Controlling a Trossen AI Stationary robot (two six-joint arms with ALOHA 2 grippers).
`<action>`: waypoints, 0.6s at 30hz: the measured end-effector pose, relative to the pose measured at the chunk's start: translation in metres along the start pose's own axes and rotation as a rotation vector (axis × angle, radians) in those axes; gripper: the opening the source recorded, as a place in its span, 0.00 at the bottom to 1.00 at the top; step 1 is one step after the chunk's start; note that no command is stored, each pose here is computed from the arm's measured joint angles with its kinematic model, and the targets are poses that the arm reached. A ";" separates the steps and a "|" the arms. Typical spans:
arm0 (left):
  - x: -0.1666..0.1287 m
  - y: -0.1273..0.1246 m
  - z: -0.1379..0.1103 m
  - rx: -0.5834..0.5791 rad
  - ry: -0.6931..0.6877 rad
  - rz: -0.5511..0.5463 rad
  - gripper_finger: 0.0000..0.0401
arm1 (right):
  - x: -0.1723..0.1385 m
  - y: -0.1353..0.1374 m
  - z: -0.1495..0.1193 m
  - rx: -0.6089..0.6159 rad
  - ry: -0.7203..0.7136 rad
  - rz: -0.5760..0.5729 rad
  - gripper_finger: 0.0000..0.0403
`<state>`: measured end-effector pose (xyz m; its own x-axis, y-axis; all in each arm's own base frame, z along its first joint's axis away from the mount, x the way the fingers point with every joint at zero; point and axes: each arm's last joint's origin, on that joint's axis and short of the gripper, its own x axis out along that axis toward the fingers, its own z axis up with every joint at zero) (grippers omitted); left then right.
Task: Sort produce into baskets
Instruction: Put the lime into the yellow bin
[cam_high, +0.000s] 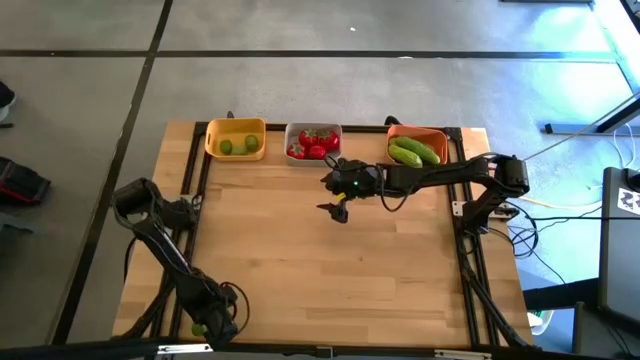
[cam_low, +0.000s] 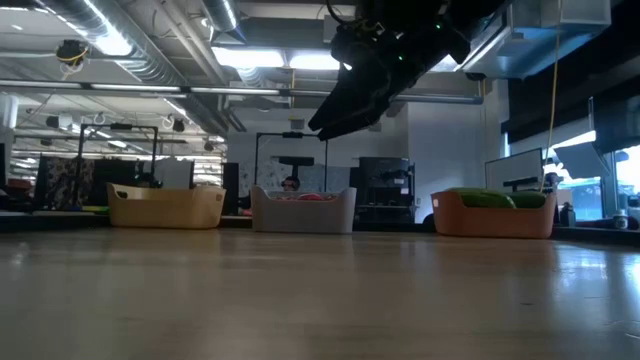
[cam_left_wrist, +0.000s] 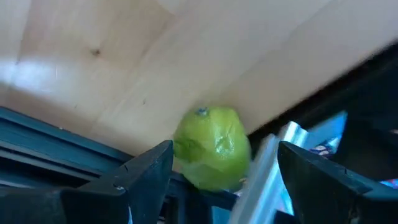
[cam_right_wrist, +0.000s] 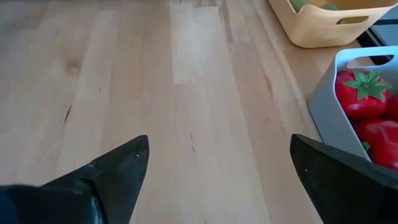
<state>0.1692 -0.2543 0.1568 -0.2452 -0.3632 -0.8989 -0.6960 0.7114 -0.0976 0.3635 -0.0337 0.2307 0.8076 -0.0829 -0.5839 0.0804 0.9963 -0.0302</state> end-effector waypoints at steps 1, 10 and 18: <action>0.003 0.000 0.001 0.003 0.004 0.011 0.70 | 0.000 0.000 0.000 0.000 0.000 0.000 0.94; 0.014 -0.001 0.005 0.034 0.051 0.052 0.50 | 0.000 0.000 0.000 0.000 0.000 0.000 0.94; 0.013 -0.001 0.006 0.091 0.051 0.048 0.24 | 0.000 0.000 -0.002 0.000 0.016 0.000 0.94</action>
<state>0.1706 -0.2562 0.1425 -0.3122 -0.3559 -0.8808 -0.6187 0.7797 -0.0958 0.3626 -0.0336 0.2294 0.7982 -0.0821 -0.5968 0.0799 0.9963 -0.0301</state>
